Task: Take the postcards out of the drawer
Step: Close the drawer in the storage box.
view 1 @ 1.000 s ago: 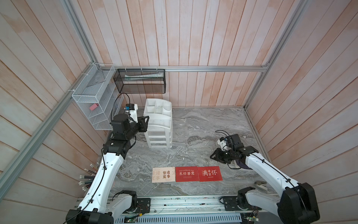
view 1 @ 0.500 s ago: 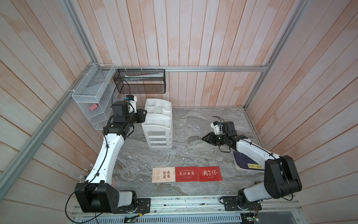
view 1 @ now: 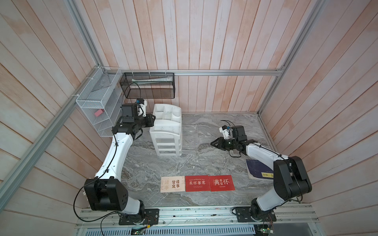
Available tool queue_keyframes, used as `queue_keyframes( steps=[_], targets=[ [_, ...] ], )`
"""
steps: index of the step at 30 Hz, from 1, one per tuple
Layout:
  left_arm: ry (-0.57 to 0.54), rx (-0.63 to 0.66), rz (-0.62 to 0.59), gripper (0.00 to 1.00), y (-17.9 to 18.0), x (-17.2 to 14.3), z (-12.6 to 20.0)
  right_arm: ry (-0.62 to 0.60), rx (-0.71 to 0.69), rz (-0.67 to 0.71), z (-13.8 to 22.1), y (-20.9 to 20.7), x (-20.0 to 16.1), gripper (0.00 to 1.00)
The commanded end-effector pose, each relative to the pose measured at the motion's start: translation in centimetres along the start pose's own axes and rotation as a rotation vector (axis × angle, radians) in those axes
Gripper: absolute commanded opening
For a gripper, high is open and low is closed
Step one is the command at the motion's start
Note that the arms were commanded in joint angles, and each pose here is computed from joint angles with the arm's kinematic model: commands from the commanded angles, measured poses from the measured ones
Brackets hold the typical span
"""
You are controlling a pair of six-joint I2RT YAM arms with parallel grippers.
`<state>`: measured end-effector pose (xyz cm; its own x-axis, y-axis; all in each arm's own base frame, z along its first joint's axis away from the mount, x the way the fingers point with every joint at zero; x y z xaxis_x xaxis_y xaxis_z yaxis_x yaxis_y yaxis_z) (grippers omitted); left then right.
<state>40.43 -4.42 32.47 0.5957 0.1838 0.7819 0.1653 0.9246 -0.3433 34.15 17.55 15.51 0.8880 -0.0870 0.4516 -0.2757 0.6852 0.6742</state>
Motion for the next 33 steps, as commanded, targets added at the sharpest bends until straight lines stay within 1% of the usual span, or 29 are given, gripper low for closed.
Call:
queue_keyframes(
  steps=[1,10,15,21,28,33],
  targets=[
    [0.010,0.026,-0.030,0.30,0.4,0.5,-0.2,-0.019,0.031,0.039,-0.1,0.6,1.1,0.28],
    [0.044,0.025,-0.026,0.29,0.9,0.1,-1.5,-0.025,0.051,0.036,-0.7,0.4,1.5,0.27],
    [0.051,0.024,-0.022,0.27,1.0,0.1,-2.0,-0.026,0.065,0.029,-1.7,0.1,2.0,0.27],
    [0.070,0.026,-0.017,0.19,1.2,0.1,-2.6,-0.040,0.082,0.013,-3.0,-0.6,2.7,0.27],
    [0.080,0.054,-0.007,0.14,1.7,0.0,-3.1,-0.039,0.079,-0.003,-5.1,-1.8,3.6,0.27],
    [0.085,0.067,0.002,0.13,1.9,0.0,-3.2,-0.018,0.077,-0.015,-7.5,-2.7,4.1,0.26]
  ],
)
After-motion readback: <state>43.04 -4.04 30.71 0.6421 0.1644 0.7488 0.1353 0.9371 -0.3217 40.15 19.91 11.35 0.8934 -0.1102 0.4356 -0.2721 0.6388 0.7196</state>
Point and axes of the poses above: each gripper's point midway between its finger pads, its own z axis back along the fingers, its own y axis along the line the jaws close on, x = y × z, the point moved 5 cm from there along z, back along the fingers, and after that the axes turned 4 degrees about z, right-handed, at the moved point
